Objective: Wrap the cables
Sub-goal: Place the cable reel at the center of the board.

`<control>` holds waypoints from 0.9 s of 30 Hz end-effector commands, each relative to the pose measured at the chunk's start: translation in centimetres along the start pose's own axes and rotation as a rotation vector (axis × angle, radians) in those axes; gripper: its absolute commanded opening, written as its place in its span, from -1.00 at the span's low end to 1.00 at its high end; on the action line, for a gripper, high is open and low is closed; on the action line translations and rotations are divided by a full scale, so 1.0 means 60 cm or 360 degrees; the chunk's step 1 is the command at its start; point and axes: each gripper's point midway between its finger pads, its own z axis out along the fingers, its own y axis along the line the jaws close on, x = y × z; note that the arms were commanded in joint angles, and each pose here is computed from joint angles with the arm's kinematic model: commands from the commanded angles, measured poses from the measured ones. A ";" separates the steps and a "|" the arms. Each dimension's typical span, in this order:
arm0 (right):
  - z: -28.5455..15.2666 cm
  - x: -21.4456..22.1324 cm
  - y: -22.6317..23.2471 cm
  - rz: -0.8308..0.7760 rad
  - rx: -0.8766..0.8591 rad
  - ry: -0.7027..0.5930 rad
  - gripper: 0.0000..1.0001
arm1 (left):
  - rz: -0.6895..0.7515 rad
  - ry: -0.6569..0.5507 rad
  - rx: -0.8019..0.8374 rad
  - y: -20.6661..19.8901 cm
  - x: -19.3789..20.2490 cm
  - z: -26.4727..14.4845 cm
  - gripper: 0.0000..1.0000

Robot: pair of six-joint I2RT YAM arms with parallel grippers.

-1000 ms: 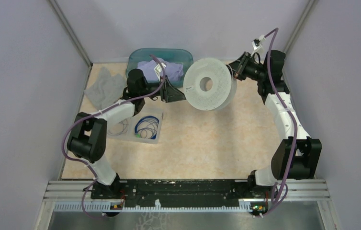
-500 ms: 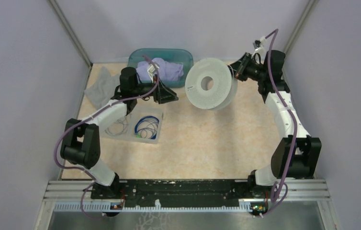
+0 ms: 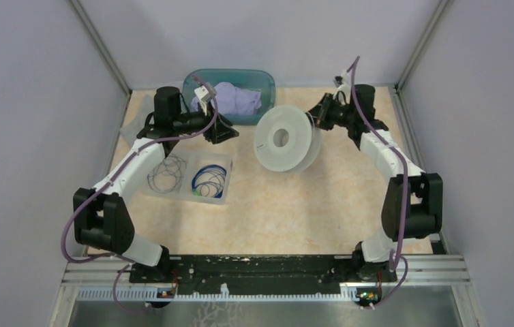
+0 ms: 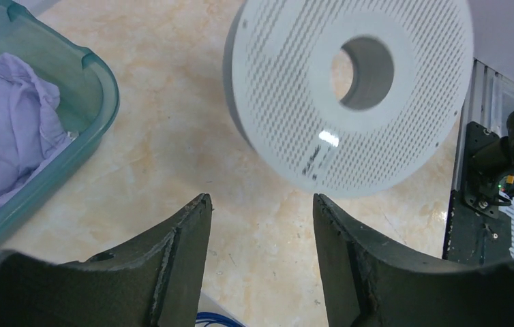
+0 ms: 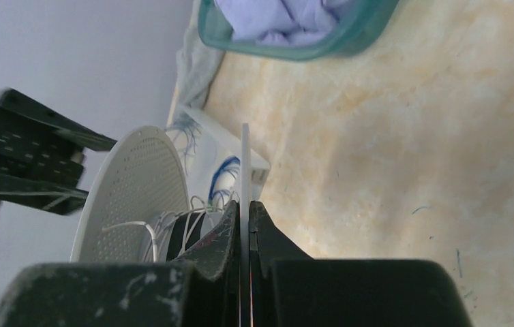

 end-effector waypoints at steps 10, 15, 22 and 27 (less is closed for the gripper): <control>0.139 0.150 -0.015 -0.0089 -0.0199 0.0316 -1.00 | 0.0143 0.0019 -0.0147 0.003 -0.044 -0.034 0.56; 0.167 0.190 -0.034 -0.0022 -0.0240 0.0424 -1.00 | 0.0131 0.0016 -0.0131 0.000 -0.040 -0.033 0.59; 0.185 0.213 -0.071 -0.0038 -0.0199 0.0525 -0.99 | 0.0103 0.0015 -0.0108 -0.002 -0.029 -0.029 0.61; 0.197 0.224 -0.086 -0.0072 -0.0206 0.0620 -0.74 | 0.0089 0.0014 -0.0095 -0.005 -0.024 -0.029 0.63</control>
